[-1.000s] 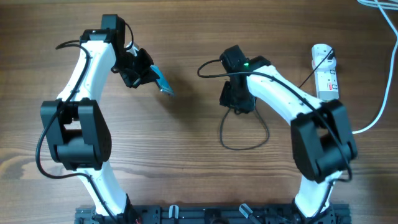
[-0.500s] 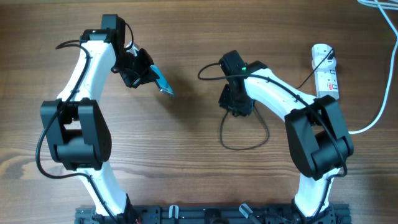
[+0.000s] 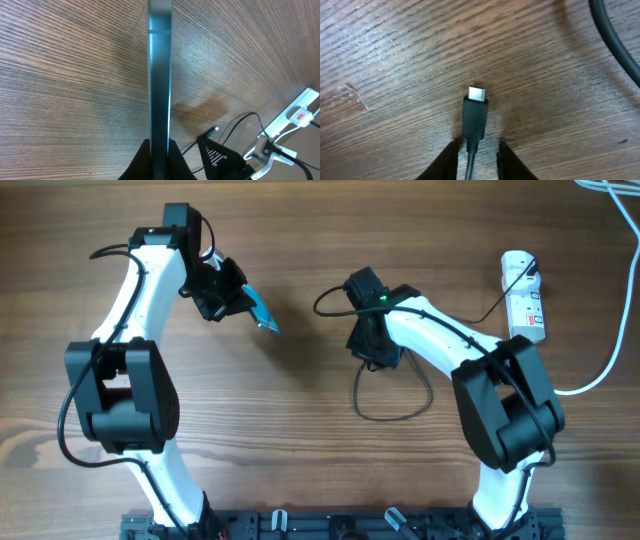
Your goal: Plug charger to phone and switch on socket
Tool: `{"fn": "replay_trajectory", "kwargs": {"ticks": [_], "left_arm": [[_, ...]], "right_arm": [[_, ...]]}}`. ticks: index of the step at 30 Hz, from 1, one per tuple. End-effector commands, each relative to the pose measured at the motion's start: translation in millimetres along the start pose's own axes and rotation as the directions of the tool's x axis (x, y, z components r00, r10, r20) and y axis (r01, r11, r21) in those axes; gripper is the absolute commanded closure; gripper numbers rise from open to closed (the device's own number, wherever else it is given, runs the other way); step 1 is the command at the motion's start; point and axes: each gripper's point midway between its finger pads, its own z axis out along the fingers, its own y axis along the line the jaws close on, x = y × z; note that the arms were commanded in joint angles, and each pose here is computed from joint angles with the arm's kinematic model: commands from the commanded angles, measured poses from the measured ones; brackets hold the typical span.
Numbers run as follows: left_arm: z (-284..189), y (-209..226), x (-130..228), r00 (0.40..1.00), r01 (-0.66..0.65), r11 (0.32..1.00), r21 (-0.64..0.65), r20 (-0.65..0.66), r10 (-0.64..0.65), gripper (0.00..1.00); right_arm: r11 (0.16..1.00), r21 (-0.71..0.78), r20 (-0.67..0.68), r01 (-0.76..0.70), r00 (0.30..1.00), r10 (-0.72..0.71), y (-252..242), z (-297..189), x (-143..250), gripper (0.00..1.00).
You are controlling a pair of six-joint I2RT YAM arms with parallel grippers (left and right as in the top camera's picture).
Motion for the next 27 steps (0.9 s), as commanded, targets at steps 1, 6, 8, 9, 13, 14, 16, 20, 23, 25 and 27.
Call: {"fn": "replay_trajectory", "kwargs": {"ticks": [1,6,8,9,13,14,16,20,23,25,27], "left_arm": [[-12.9,-8.1,1.4,0.999,-0.034,0.999,0.023,0.027,0.033,0.96],[-12.9,-8.1,1.4,0.999,-0.034,0.999,0.023,0.027,0.033,0.96],[-12.9,-8.1,1.4,0.999,-0.034,0.999,0.023,0.027,0.033,0.96],[-12.9,-8.1,1.4,0.999,-0.034,0.999,0.023,0.027,0.033,0.96],[-12.9,-8.1,1.4,0.999,-0.034,0.999,0.023,0.027,0.033,0.96],[-12.9,-8.1,1.4,0.999,-0.034,0.999,0.023,0.027,0.033,0.96],[-12.9,-8.1,1.4,0.999,-0.034,0.999,0.023,0.027,0.033,0.96],[-12.9,-8.1,1.4,0.999,-0.034,0.999,0.023,0.027,0.033,0.96],[-12.9,-8.2,1.4,0.999,-0.034,0.999,0.024,0.027,0.033,0.96],[-12.9,-8.1,1.4,0.999,-0.034,0.999,0.023,0.027,0.033,0.96],[-12.9,-8.2,1.3,0.999,-0.034,0.999,0.024,0.028,0.034,0.96]], "right_arm": [[0.997,0.08,-0.005,-0.016,1.0,0.016,-18.3,12.7,6.0,0.7],[0.996,0.088,-0.012,-0.013,1.0,0.014,-20.2,12.5,7.5,0.74],[0.996,0.086,-0.013,0.003,1.0,-0.002,-19.9,12.5,7.4,0.76],[0.997,0.082,-0.015,0.011,1.0,-0.009,-18.9,12.7,7.7,0.76],[0.997,0.082,-0.016,0.01,1.0,-0.009,-18.9,12.7,7.9,0.82],[0.997,0.08,-0.018,0.01,1.0,-0.008,-18.5,12.8,8.3,0.83],[0.997,0.08,-0.018,0.009,1.0,-0.008,-18.5,12.8,8.3,0.85],[0.997,0.079,-0.017,0.01,1.0,-0.009,-18.2,12.8,8.0,0.93],[0.997,0.072,-0.012,0.008,1.0,-0.007,-16.9,12.9,6.5,0.95],[0.997,0.071,-0.01,0.006,1.0,-0.005,-16.5,13.0,6.1,0.86],[0.997,0.074,-0.005,0.0,1.0,0.0,-17.1,12.9,5.4,0.74]]}}
